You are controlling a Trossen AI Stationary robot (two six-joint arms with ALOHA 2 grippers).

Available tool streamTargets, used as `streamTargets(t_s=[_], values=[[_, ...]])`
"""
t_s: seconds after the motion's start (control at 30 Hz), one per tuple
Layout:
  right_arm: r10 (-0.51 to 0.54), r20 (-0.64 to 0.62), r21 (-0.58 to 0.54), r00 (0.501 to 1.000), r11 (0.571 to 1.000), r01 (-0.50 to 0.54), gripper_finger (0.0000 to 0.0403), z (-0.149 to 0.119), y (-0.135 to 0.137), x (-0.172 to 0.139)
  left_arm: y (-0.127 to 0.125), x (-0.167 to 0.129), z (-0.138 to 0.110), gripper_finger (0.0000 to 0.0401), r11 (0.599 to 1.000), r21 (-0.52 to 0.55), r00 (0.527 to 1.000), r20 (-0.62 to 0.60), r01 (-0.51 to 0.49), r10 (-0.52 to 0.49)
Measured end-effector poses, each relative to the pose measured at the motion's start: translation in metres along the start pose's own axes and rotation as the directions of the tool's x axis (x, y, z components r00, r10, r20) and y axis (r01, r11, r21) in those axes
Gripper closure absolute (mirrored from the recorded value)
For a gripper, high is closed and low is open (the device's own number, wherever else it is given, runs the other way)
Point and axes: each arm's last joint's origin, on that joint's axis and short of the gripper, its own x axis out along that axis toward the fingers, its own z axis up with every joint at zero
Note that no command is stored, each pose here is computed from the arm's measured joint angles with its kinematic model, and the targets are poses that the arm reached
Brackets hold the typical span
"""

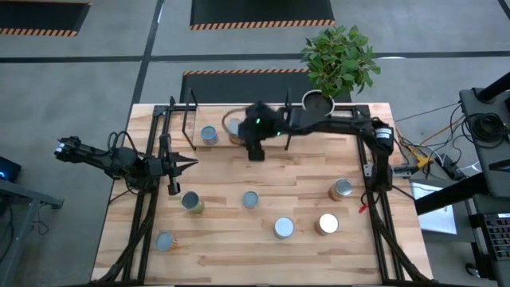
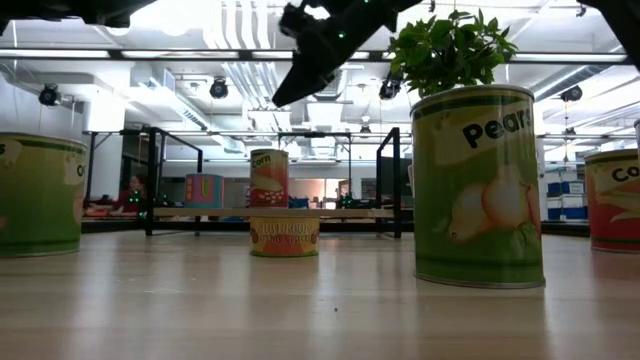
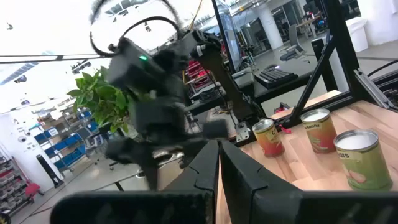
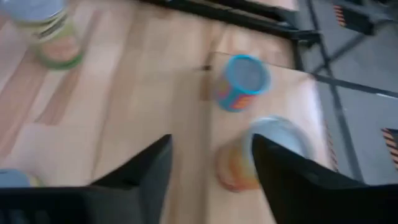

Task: Pick and place cans onto a shelf
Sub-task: Put the top canned corn on the shelf

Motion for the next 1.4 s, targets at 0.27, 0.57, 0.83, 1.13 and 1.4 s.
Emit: streamTargets(t_s=[0.27, 0.57, 0.83, 1.13, 1.4], values=[[-0.091, -0.165, -0.087, 0.982, 0.993, 0.078, 0.0385, -0.026, 0.018, 0.060, 0.000, 0.000, 0.000, 0.0401, 1.000, 0.000, 1.000, 0.000, 0.000, 0.000], [-0.368, -0.268, -0.252, 0.890, 0.919, 0.304, 0.0394, -0.052, 0.002, 0.100, 0.000, 0.000, 0.000, 0.0401, 1.000, 0.000, 1.000, 0.000, 0.000, 0.000], [-0.369, -0.244, -0.206, 0.897, 0.924, 0.323, 0.0394, -0.055, -0.010, 0.101, 0.000, 0.000, 0.000, 0.0401, 1.000, 0.000, 1.000, 0.000, 0.000, 0.000], [-0.423, -0.119, -0.143, 0.898, 0.902, 0.406, 0.0394, -0.047, -0.031, 0.097, 0.000, 0.000, 0.000, 0.0401, 1.000, 0.007, 1.000, 0.000, 0.000, 0.000], [-0.398, -0.044, -0.022, 0.916, 0.917, 0.397, 0.0394, -0.051, -0.051, 0.098, 0.000, 0.000, 0.000, 0.0401, 1.000, 0.007, 1.000, 0.000, -0.001, 0.001]])
